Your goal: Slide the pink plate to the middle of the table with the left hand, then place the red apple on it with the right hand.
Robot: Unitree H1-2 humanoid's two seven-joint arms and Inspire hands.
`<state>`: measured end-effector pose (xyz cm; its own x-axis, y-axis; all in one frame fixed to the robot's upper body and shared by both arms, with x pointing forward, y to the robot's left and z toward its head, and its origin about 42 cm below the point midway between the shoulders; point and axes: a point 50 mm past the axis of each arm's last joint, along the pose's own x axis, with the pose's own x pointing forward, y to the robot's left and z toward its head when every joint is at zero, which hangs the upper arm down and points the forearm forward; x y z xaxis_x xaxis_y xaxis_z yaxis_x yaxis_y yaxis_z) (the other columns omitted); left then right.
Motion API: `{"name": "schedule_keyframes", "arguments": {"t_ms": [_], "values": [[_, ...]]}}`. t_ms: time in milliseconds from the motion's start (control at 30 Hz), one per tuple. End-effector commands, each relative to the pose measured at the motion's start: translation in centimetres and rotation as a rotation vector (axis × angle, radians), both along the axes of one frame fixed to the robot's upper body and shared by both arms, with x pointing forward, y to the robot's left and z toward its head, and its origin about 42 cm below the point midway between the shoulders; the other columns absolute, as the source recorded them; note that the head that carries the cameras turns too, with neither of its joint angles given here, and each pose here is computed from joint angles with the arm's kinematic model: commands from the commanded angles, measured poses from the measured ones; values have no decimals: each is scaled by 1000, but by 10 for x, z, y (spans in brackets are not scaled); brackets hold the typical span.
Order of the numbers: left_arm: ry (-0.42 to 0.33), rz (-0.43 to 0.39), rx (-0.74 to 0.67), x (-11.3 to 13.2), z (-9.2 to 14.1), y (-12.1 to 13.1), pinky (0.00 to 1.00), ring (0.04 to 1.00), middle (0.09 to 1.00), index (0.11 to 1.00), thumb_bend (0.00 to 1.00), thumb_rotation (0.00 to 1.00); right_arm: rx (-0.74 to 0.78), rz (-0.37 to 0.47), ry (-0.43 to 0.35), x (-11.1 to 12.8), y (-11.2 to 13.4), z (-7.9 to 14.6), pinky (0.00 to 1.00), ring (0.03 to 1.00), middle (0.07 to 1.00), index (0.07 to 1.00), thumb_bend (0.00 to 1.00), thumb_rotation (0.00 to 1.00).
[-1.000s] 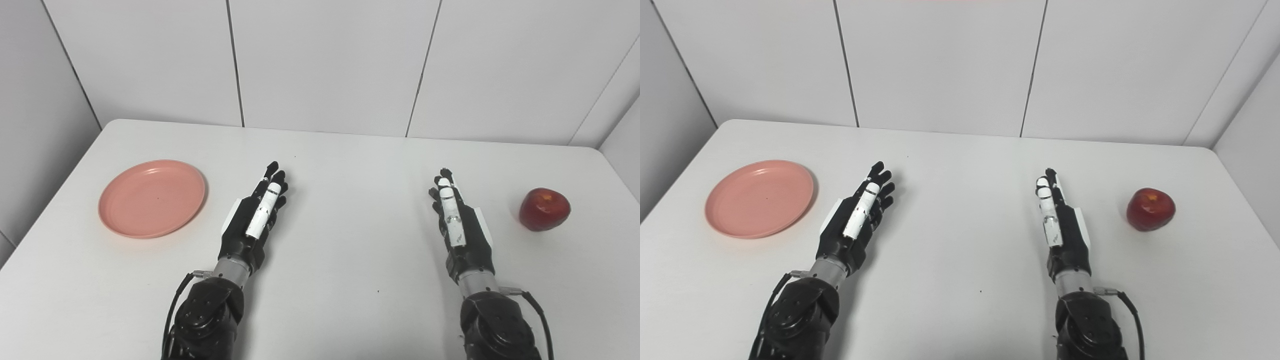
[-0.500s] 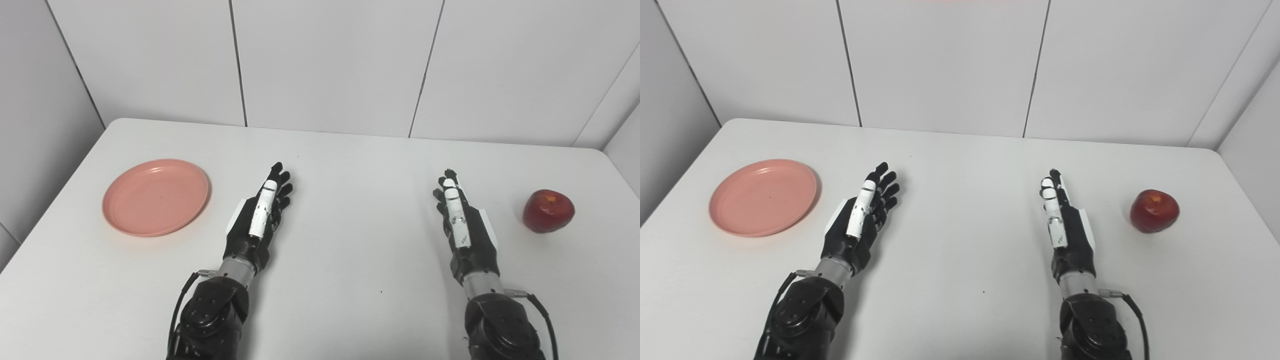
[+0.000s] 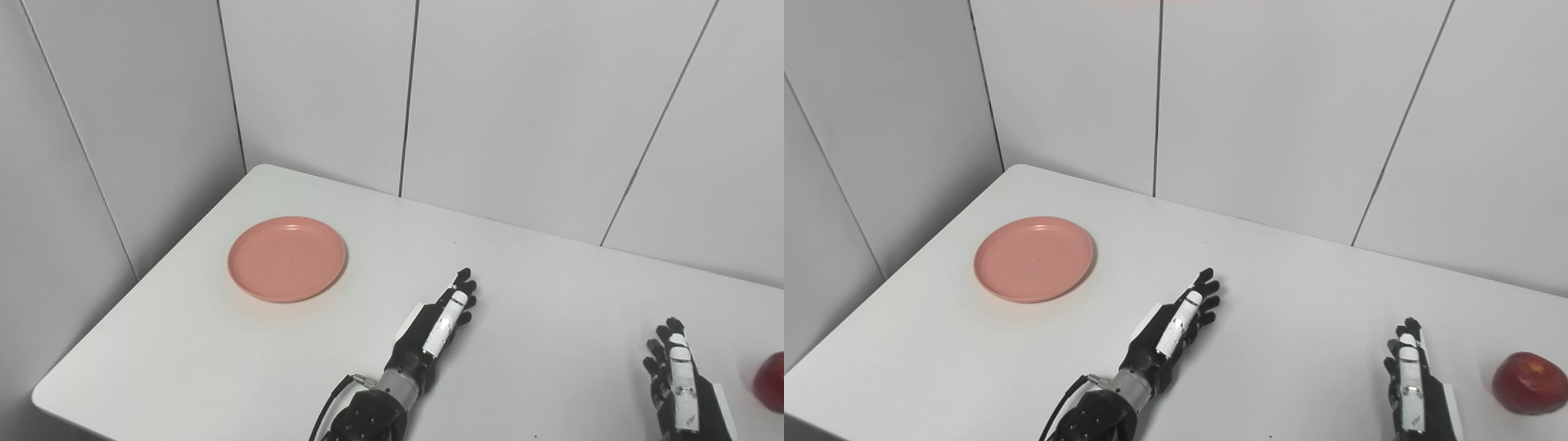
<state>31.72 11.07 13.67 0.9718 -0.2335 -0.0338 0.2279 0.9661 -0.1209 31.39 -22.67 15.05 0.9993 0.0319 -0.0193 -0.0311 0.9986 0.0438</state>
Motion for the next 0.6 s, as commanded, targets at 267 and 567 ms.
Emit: {"name": "schedule_keyframes", "arguments": {"t_ms": [267, 567], "values": [[-99, -19, 2, 8, 22, -16, 928, 946, 950, 938, 380, 1000, 5, 31, -103, 1, 5, 27, 1000, 997, 1000, 1000, 108, 1000], [-111, -28, 4, 8, 29, -11, 922, 946, 951, 940, 387, 1000, 20, 30, -110, 0, 10, 33, 1000, 1000, 1000, 1000, 58, 1000]]}}
